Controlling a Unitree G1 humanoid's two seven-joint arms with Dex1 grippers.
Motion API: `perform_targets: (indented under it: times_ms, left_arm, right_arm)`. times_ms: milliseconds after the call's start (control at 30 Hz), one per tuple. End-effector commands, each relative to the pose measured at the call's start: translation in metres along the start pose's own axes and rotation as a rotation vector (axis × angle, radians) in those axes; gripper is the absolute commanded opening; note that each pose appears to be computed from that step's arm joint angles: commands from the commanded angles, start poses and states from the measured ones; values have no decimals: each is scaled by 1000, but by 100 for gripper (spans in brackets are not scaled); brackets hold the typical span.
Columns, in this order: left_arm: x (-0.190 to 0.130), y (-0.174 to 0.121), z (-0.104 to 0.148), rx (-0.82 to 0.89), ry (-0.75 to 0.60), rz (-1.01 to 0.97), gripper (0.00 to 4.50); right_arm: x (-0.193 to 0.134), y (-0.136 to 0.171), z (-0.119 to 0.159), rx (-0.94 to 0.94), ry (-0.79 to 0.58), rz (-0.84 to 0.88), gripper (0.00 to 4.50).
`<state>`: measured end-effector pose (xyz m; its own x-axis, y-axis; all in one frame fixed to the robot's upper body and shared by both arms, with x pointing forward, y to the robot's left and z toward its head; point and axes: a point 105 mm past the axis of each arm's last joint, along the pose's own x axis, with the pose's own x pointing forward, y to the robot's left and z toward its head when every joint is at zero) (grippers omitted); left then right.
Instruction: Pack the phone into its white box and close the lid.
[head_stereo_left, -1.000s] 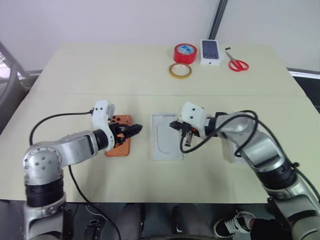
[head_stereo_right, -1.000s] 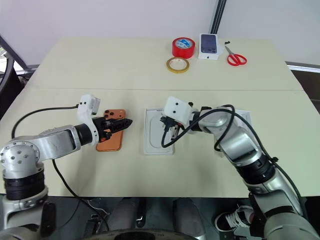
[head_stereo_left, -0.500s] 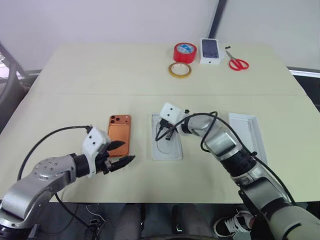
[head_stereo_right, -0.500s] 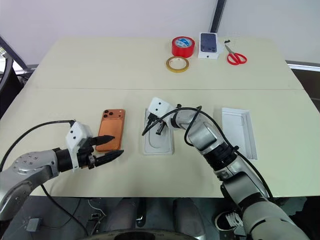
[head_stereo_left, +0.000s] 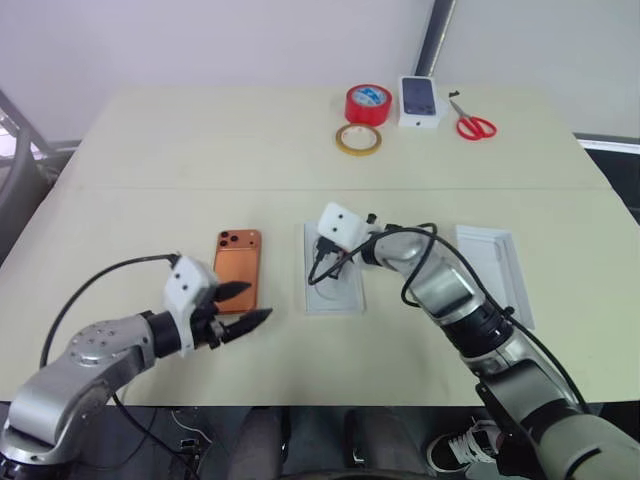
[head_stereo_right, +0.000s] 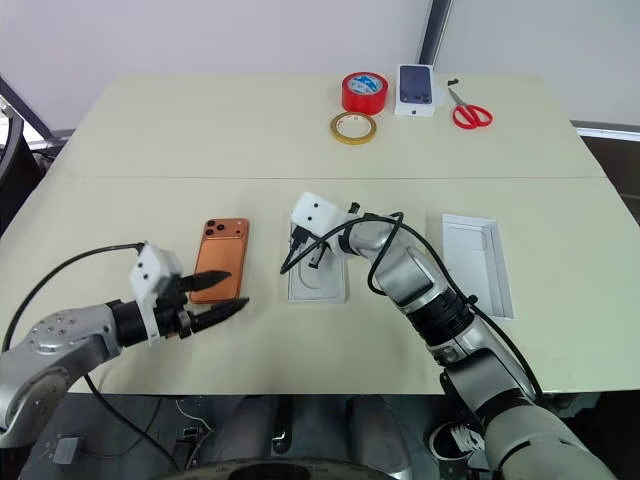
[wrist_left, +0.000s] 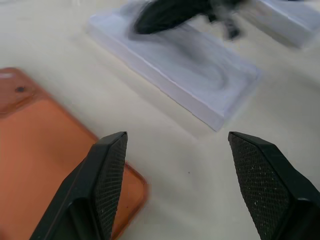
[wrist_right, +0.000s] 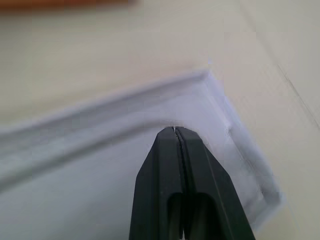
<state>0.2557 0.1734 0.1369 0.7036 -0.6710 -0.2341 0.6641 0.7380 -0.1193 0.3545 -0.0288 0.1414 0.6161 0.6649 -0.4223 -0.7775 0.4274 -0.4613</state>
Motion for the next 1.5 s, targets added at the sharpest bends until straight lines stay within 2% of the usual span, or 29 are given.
perform_targets:
  times_ms: [33,100,233,367,533,700,967,1233,1500]
  left_arm:
    - [-13,29,16,-118,-60,139,390]
    - [-16,41,17,-161,-56,200,443]
    - [-28,79,1,-237,78,420,443]
    - [-27,86,-8,-382,140,451,443]
    - [-19,71,-26,-440,297,379,443]
    - [1,46,-29,-470,336,233,443]
    - [24,19,-30,-577,322,87,443]
    - [37,-2,-31,-592,310,3,443]
    - [42,0,-21,-642,241,14,443]
  right_arm:
    - [-5,7,31,-10,-98,34,0]
    - [-1,14,37,-3,-108,61,0]
    - [23,50,41,-88,-60,166,0]
    - [37,66,38,-124,-2,217,0]
    - [47,76,32,-188,59,250,0]
    - [53,83,30,-212,75,263,0]
    - [50,76,32,-204,65,241,0]
    - [45,75,28,-197,72,235,0]
    - [43,76,25,-194,76,237,0]
